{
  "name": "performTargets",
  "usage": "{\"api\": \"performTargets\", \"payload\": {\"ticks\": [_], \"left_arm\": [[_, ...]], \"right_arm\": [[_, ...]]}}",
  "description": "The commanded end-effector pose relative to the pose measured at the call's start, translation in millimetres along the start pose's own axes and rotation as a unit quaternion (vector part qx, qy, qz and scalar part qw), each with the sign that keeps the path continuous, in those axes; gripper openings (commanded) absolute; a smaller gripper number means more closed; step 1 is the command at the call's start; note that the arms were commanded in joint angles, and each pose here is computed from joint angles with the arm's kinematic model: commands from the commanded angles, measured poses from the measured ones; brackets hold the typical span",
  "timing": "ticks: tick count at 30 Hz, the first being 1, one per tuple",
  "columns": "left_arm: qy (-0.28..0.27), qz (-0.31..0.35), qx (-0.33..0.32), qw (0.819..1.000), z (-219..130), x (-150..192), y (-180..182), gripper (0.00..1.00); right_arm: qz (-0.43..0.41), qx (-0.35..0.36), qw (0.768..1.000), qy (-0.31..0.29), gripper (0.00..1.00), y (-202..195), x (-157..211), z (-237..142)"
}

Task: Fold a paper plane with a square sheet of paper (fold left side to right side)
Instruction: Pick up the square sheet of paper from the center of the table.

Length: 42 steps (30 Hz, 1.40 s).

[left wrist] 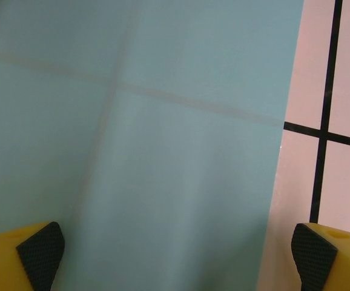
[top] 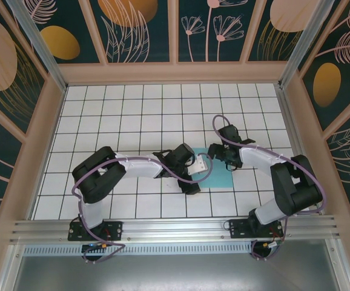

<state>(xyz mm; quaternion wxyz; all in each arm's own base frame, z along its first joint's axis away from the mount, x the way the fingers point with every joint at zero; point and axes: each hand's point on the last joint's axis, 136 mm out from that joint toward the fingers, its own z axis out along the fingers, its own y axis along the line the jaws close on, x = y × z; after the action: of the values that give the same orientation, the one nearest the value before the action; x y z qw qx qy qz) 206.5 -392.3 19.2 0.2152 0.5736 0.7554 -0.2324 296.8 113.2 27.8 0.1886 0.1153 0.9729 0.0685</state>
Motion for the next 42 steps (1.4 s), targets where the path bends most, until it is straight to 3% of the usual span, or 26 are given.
{"api": "performTargets", "payload": {"ticks": [1, 13, 20, 24, 29, 33, 36, 42], "left_arm": [[0.024, -0.003, 0.02, 0.999, 7, 16, -7, 0.99], [0.024, -0.004, 0.021, 0.999, 7, 16, -8, 0.99], [0.023, -0.006, 0.019, 1.0, 7, 16, -7, 0.98], [0.017, -0.008, 0.019, 1.0, 7, 13, -7, 0.98], [-0.006, 0.003, -0.01, 1.0, -2, 3, 1, 0.99], [-0.046, 0.007, -0.062, 0.997, -30, -15, 16, 0.98], [-0.103, -0.031, -0.077, 0.991, -66, -32, 31, 0.99], [-0.234, -0.154, -0.119, 0.953, -148, -45, 80, 0.98]], "right_arm": [[0.0, -0.002, 1.0, 0.024, 0.99, 3, 10, 0], [-0.012, -0.089, 0.993, 0.074, 0.95, 34, 35, -5], [-0.021, -0.084, 0.993, 0.079, 0.92, 32, 37, -5], [-0.024, -0.083, 0.992, 0.088, 0.84, 32, 41, -2], [-0.026, -0.099, 0.991, 0.088, 0.65, 37, 42, -4], [-0.019, -0.141, 0.987, 0.081, 0.48, 46, 38, -9], [-0.009, -0.185, 0.98, 0.07, 0.39, 53, 31, -16], [0.005, -0.268, 0.963, 0.036, 0.34, 60, 15, -35]]}}
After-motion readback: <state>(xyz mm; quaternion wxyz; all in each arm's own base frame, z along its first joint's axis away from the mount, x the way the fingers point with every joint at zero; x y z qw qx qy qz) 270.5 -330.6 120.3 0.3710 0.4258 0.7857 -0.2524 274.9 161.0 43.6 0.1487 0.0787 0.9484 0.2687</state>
